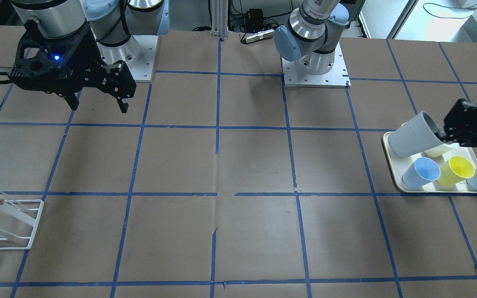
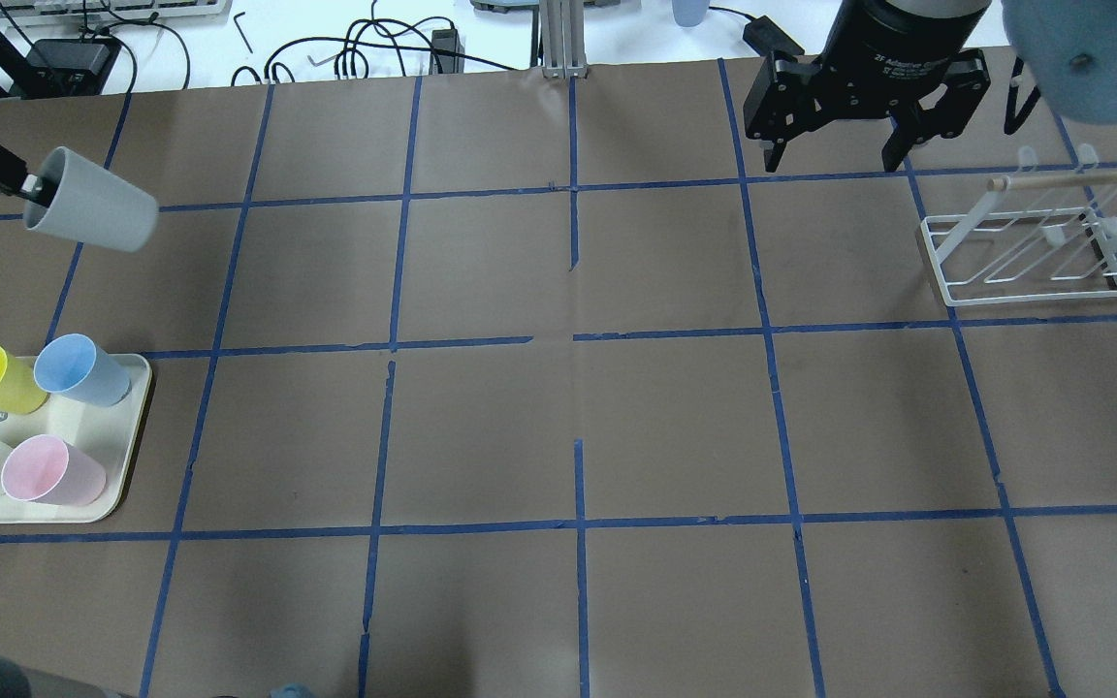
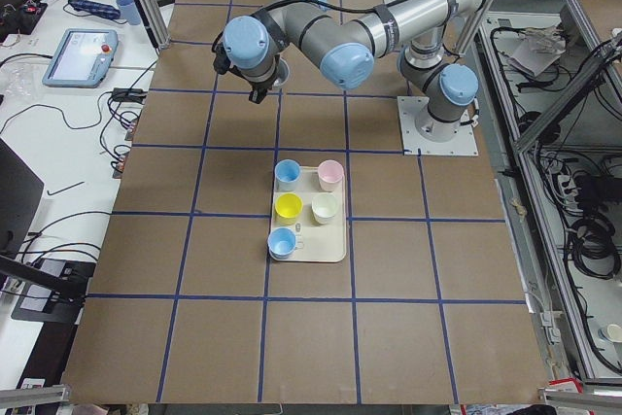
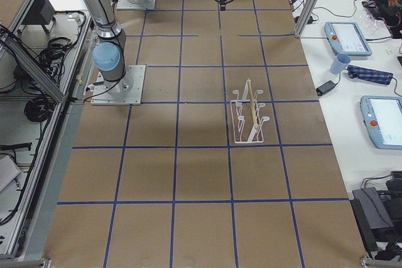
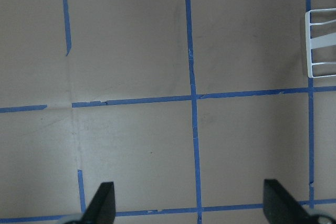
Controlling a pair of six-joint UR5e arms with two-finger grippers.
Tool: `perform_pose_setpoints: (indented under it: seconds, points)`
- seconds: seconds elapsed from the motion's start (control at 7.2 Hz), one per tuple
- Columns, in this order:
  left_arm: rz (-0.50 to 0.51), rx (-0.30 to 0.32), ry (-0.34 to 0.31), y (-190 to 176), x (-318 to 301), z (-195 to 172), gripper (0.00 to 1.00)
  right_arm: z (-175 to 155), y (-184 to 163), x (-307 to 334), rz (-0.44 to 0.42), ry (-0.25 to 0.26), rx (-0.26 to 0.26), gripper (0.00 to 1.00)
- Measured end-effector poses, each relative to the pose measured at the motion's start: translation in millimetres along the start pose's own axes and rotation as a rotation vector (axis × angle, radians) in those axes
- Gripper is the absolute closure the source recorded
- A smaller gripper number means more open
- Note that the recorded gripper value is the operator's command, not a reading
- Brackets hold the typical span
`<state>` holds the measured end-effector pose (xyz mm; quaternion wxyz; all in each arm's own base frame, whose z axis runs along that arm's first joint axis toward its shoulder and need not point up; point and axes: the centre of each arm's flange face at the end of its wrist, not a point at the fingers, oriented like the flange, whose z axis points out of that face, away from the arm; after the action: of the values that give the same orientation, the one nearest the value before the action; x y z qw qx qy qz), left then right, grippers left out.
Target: Transfer IKEA cup to right arm and place on rack
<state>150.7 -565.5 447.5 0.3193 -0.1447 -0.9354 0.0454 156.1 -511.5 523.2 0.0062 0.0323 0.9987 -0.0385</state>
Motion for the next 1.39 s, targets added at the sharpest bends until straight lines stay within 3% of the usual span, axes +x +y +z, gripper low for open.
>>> perform_pose_setpoints:
  seconds: [0.28, 0.69, 0.97, 1.39]
  points:
    - [-0.134, 0.096, 0.239, -15, 50, 72, 1.00, -3, -4, 29, 0.073, -0.081, -0.051, 0.00]
    - [-0.229, 0.166, 0.582, -11, 157, 178, 1.00, -15, -6, 109, 0.211, -0.268, -0.154, 0.00]
    - [-0.265, 0.236, 0.767, -3, 204, 222, 1.00, -14, 0, 155, 0.316, -0.424, -0.230, 0.00]
    - [-0.276, 0.285, 0.971, -11, 270, 266, 1.00, -13, 16, 200, 0.488, -0.732, -0.342, 0.00]
